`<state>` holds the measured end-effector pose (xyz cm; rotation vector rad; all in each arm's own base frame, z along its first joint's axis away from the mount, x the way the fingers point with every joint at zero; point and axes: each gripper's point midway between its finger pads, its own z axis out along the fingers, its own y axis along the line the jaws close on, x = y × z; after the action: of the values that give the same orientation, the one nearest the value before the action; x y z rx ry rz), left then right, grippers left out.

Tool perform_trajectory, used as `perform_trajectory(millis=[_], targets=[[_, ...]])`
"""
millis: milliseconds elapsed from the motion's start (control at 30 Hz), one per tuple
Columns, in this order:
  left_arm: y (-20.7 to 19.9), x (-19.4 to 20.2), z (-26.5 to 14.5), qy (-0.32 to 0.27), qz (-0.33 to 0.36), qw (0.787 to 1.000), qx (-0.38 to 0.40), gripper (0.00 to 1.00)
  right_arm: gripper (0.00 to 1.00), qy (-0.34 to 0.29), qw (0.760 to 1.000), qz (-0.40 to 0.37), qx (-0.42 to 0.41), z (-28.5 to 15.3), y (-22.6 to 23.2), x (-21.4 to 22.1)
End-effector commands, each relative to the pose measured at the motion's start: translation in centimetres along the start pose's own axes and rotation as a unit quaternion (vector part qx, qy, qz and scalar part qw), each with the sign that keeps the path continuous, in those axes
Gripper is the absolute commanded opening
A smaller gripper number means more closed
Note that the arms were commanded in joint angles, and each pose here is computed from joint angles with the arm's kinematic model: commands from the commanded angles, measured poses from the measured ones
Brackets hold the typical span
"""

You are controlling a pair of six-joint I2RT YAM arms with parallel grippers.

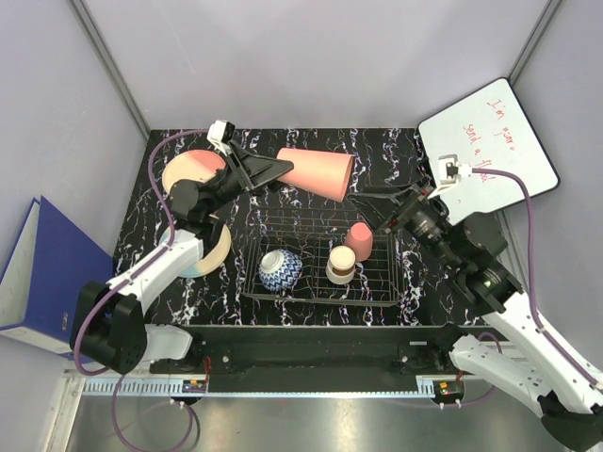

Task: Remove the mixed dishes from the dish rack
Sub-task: Pick up the cup from the dish rack.

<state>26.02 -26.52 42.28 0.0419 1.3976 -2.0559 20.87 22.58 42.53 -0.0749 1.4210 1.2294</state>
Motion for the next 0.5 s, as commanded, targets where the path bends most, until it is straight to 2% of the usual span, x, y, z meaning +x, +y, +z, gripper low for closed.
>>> perform_trajectory(millis=[0, 367, 467], targets=[[-3.2, 0.8, 0.4, 0.016, 0.045, 0.998, 0.038, 0.00, 0.80, -0.021, 0.998, -0.024, -0.049, 1.4, 2.3, -1.7], [-2.1, 1.2, 1.0, 0.021, 0.042, 0.999, 0.026, 0.00, 0.77, 0.008, 0.998, -0.031, -0.059, 4.1, 2.2, -0.7], [-2.0, 1.5, 1.1, 0.024, 0.041, 0.999, 0.025, 0.00, 0.65, 0.029, 0.997, -0.033, -0.056, 5.0, 1.9, 0.1]])
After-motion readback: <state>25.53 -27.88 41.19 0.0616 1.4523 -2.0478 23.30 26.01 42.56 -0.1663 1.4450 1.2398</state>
